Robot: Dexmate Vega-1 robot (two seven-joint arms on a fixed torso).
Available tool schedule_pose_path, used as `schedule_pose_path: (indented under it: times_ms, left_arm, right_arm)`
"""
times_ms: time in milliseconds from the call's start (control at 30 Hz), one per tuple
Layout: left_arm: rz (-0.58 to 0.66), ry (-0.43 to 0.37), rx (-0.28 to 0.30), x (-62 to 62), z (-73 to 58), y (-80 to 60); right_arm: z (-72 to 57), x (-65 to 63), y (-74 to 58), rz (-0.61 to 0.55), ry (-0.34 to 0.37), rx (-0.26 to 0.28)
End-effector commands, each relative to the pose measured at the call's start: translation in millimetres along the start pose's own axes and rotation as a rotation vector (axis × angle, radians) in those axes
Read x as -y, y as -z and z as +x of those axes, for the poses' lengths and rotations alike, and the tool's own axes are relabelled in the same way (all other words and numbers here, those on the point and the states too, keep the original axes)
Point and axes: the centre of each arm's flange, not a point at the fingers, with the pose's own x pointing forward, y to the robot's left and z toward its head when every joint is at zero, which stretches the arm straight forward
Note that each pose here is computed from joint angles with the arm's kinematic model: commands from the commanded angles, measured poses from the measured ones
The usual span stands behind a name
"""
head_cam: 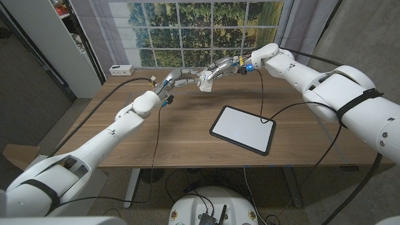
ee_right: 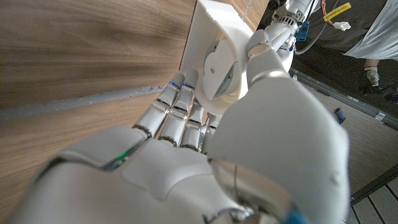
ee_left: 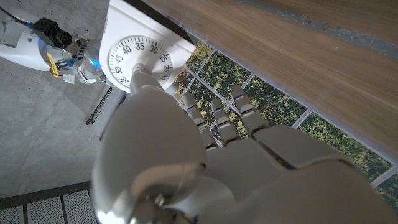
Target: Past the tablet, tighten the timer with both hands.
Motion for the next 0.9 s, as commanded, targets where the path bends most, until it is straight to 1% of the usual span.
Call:
schedule_pose_path:
  times_ms: [33, 167, 200, 233, 267, 300, 367, 433, 533, 700, 833, 900]
  left_arm:
    - [0.044, 0.010, 0.038, 4.5, 7.9, -8.2]
    - [0.088, -0.041, 0.090, 8.2, 6.8, -15.6]
    - [0.133, -0.067, 0.122, 8.6, 5.1, -21.1]
    - [0.136, -0.070, 0.125, 8.6, 5.1, -21.1]
    - [0.166, -0.075, 0.142, 8.2, 4.3, -24.1]
    - [0.236, -0.080, 0.182, 6.7, 2.8, -30.8]
    - [0.317, -0.096, 0.234, 5.9, 0.7, -38.1]
    - [0.443, -0.090, 0.290, 5.3, -0.8, -46.9]
    - [0.616, -0.065, 0.375, 3.9, -1.8, -58.0]
    - [0.910, 0.030, 0.529, -2.5, -0.9, -76.0]
    - [1.082, 0.089, 0.653, -9.4, 1.3, -87.8]
    - [1.110, 0.110, 0.687, -13.1, 2.9, -92.2]
  right_arm:
    - [-1.6, 2.3, 1.5, 0.019, 0.003, 0.005]
    - [0.5, 2.6, 2.2, 0.036, 0.004, 0.000]
    - [0.8, 3.2, 2.1, 0.041, 0.006, -0.003]
    - [0.8, 3.2, 2.1, 0.041, 0.006, -0.003]
    - [0.8, 3.4, 2.1, 0.042, 0.006, -0.005]
    - [0.9, 4.5, 1.5, 0.045, 0.010, -0.012]
    - [1.2, 5.4, 1.0, 0.047, 0.013, -0.017]
    - [1.8, 5.9, 0.1, 0.044, 0.014, -0.022]
    - [2.5, 6.5, -1.4, 0.044, 0.014, -0.030]
    - [2.0, 7.1, -4.1, 0.033, 0.000, -0.047]
    - [-0.5, 7.2, -4.5, 0.030, -0.011, -0.043]
    - [-2.2, 6.9, -4.1, 0.029, -0.018, -0.037]
